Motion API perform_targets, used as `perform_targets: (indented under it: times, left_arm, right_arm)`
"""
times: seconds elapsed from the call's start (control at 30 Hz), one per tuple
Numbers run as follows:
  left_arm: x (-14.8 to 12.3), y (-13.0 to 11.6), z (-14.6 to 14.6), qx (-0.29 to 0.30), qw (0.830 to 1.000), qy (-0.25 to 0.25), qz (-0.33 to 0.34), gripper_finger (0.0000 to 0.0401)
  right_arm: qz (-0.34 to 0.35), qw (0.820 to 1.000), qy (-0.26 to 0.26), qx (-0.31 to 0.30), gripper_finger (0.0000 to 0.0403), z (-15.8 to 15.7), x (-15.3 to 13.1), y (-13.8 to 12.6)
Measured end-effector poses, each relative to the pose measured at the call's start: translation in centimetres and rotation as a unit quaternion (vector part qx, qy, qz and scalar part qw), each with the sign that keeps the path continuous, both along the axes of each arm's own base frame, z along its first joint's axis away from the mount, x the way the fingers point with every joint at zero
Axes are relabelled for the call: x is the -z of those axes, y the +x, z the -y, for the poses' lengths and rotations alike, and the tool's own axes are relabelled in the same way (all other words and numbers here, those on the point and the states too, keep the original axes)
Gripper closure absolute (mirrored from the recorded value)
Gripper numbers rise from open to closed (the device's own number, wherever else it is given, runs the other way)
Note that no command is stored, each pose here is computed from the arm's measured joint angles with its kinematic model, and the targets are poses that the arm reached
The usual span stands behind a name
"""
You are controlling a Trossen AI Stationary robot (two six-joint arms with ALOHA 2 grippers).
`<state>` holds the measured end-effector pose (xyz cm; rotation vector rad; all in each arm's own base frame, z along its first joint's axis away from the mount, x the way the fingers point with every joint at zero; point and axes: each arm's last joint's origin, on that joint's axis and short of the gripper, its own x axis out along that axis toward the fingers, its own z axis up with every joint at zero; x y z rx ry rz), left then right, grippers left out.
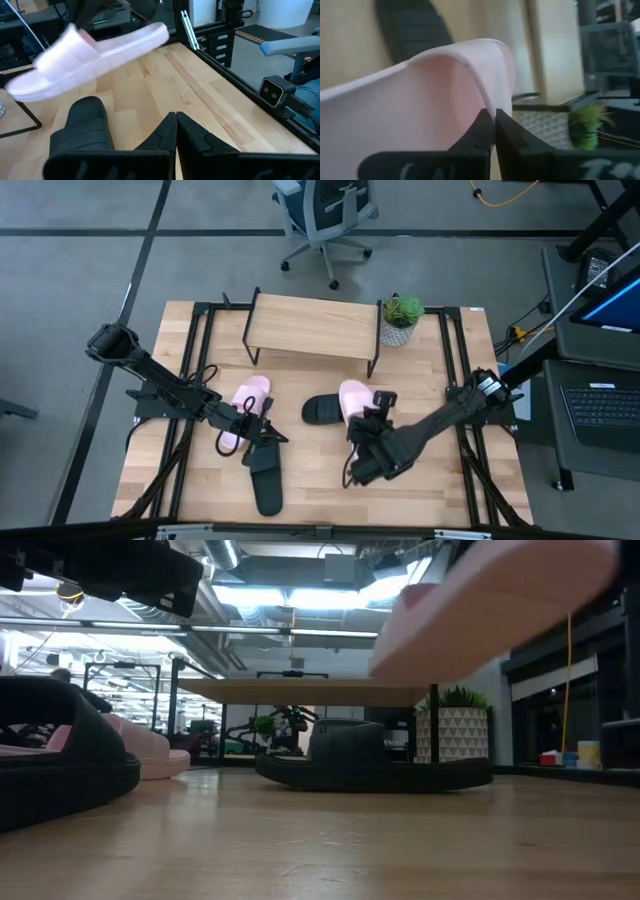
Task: Pick and place slides into the shelf
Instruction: Put the right pink slides on the shelf
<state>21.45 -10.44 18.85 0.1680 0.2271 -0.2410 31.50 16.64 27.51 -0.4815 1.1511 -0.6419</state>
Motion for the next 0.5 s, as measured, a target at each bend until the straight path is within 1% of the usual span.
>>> perform_targets:
  times: [0.07, 0.23, 0.33, 0.5]
  left_arm:
    - [0.0, 0.0, 0.0, -0.006, 1.000, -0.005, -0.001, 0.0401]
    - [0.0, 0.1, -0.3, -0.053, 0.999, -0.005, 0.003, 0.0401]
    - [0.0, 0.2, -0.6, -0.062, 0.998, -0.005, 0.003, 0.0401]
    - [-0.3, 0.8, -2.3, -0.094, 0.995, 0.015, 0.013, 0.0401]
  right_arm:
    - [-0.001, 1.000, -0.006, -0.003, 0.0394, 0.9, -0.7, 0.1]
    - [-0.006, 1.000, -0.021, -0.005, 0.0394, 3.4, -2.3, 0.3]
    - [-0.005, 0.999, -0.034, -0.002, 0.0394, 5.2, -3.4, 0.4]
    - [0.000, 0.999, -0.034, 0.018, 0.0394, 8.4, -4.8, 0.6]
